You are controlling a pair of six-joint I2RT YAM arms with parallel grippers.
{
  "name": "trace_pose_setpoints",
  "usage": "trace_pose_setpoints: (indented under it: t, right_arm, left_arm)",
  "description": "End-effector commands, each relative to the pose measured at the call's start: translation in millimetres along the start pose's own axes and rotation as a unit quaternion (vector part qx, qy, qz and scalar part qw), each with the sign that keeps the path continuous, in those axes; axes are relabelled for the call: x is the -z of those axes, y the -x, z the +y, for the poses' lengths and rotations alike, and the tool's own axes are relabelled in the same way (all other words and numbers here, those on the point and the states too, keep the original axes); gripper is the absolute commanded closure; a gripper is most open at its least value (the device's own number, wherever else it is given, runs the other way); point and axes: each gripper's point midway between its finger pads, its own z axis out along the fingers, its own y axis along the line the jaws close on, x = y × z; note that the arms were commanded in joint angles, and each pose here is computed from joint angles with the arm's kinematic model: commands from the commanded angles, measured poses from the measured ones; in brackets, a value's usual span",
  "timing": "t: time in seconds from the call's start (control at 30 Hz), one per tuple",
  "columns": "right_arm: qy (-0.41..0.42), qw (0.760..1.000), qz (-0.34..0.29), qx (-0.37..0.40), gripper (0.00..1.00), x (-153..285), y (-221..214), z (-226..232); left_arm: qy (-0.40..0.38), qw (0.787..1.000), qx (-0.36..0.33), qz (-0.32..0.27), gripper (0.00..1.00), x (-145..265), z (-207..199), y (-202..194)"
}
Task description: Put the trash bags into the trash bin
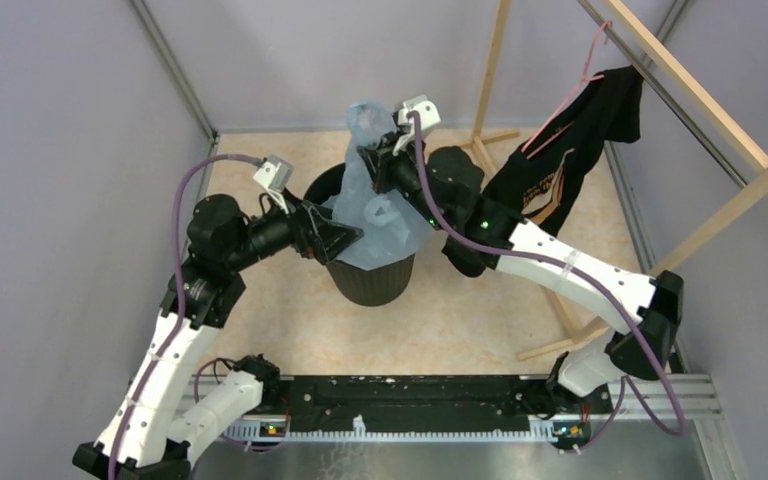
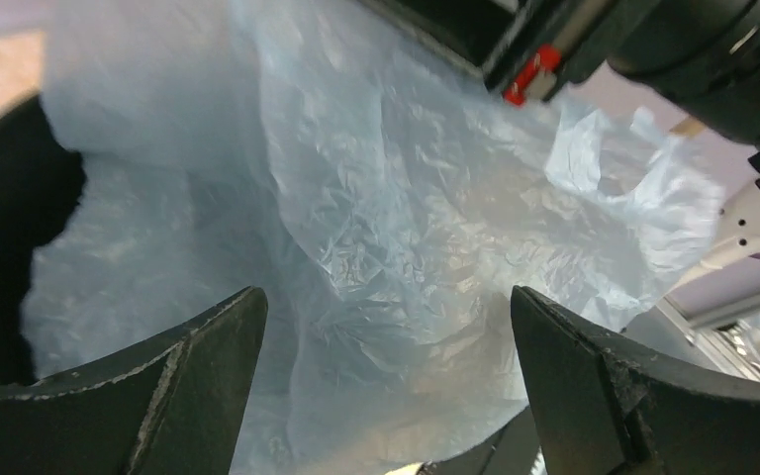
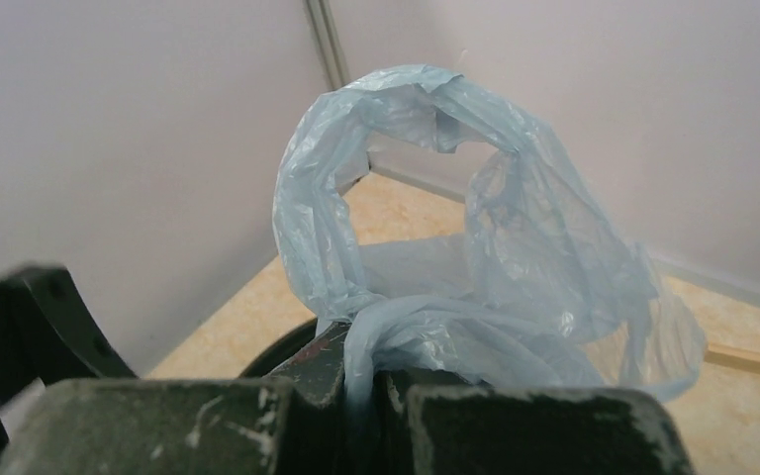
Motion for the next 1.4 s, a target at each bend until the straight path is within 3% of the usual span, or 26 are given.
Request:
trace_pose_setpoints:
  t: [0.0,0.1,0.2,0.5,0.7,0.87,1.07,1.2,1.37]
  right_arm:
    - [-0.028,0.997,-0.063,-0.044,1.00,-26.6,37.4,-3.7]
    - [-0.005,0.995,-0.070,-0.065,1.00,-35.2,45.5,8.6]
    - [0.034,0.992,-0.086,-0.090,1.00,-30.5,54.1,22.2]
    - [0.049,0.985,-0.096,-0.132,1.00,-1.0,38.6,17.4]
    - [0.038,0.988,-0.085,-0.121,1.00,1.4,24.2,10.7]
    - [0.031,0.990,-0.078,-0.111,1.00,-12.7,13.1,6.4]
    - [0.045,0.992,-0.050,-0.103,1.00,-30.6,-21.3,14.1]
    - [0.074,0.993,-0.008,-0.096,1.00,-24.6,-48.1,23.1]
    - [0.054,0.995,0.063,-0.050,1.00,-14.1,-88.4,10.1]
  left_arm:
    - [-0.055,0.998,0.015,0.001,0.01,-4.0,-12.8,-11.0]
    - [-0.030,0.999,0.024,-0.011,0.01,-11.6,1.9,-13.4]
    - [0.057,0.997,0.049,-0.006,0.04,-20.9,34.9,-10.6]
    - [0.235,0.968,0.083,-0.039,0.40,-35.6,113.2,-5.9]
    - [0.215,0.972,0.094,-0.035,0.44,-46.2,111.3,-8.6]
    - [0.161,0.982,0.086,-0.039,0.35,-36.8,80.7,1.3]
    - [0.137,0.988,0.066,-0.036,0.03,-2.4,50.3,2.2]
    - [0.186,0.980,0.065,-0.033,0.01,29.9,49.5,0.0]
    - [0.268,0.960,0.071,-0.041,0.01,61.5,67.7,-11.7]
